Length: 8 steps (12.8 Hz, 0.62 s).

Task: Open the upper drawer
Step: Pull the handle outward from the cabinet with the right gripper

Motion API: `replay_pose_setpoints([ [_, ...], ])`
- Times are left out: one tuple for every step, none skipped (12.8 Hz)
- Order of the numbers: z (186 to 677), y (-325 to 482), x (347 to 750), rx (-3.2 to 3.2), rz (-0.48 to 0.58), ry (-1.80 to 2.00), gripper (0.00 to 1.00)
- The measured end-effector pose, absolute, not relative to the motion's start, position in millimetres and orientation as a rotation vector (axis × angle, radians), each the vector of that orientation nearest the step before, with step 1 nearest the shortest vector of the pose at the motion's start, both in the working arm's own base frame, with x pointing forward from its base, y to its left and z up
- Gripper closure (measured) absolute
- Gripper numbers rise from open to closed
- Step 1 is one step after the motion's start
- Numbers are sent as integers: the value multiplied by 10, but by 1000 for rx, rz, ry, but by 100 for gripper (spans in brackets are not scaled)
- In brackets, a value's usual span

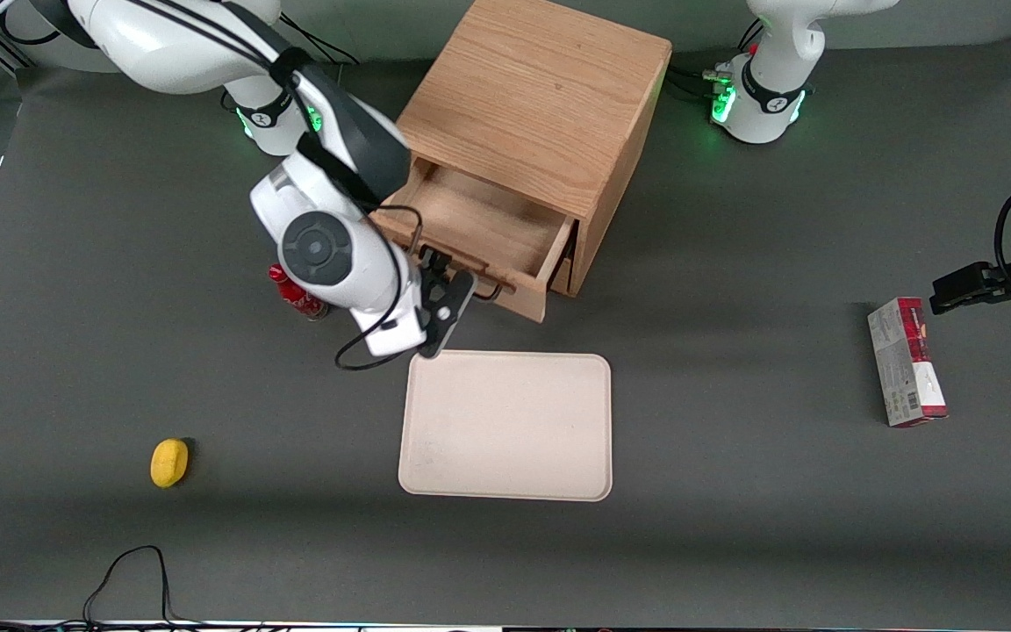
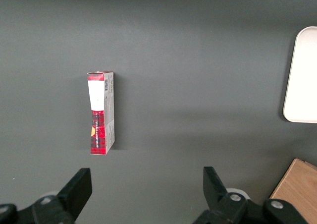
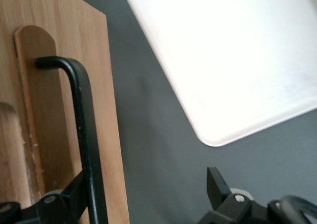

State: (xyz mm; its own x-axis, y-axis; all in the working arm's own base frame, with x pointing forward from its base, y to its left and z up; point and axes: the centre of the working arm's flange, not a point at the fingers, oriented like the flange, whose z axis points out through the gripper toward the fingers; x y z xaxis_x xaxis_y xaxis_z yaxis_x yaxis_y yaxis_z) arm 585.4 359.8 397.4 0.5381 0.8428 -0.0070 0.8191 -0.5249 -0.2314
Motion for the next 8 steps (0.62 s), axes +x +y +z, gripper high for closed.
replay_pose_setpoints([
  [3996, 3519, 5953, -2589, 157, -1388, 0],
  [4021, 3440, 6047, -2606, 139, -1367, 0],
  [4045, 3351, 6142, -2624, 121, -1344, 0],
  [4059, 3267, 6230, -2640, 107, -1323, 0],
  [4061, 3211, 6295, -2650, 97, -1308, 0],
  [4054, 3188, 6337, -2653, 91, -1300, 0],
  [4057, 3182, 6368, -2652, 84, -1295, 0],
  [4058, 3179, 6389, -2652, 80, -1291, 0],
])
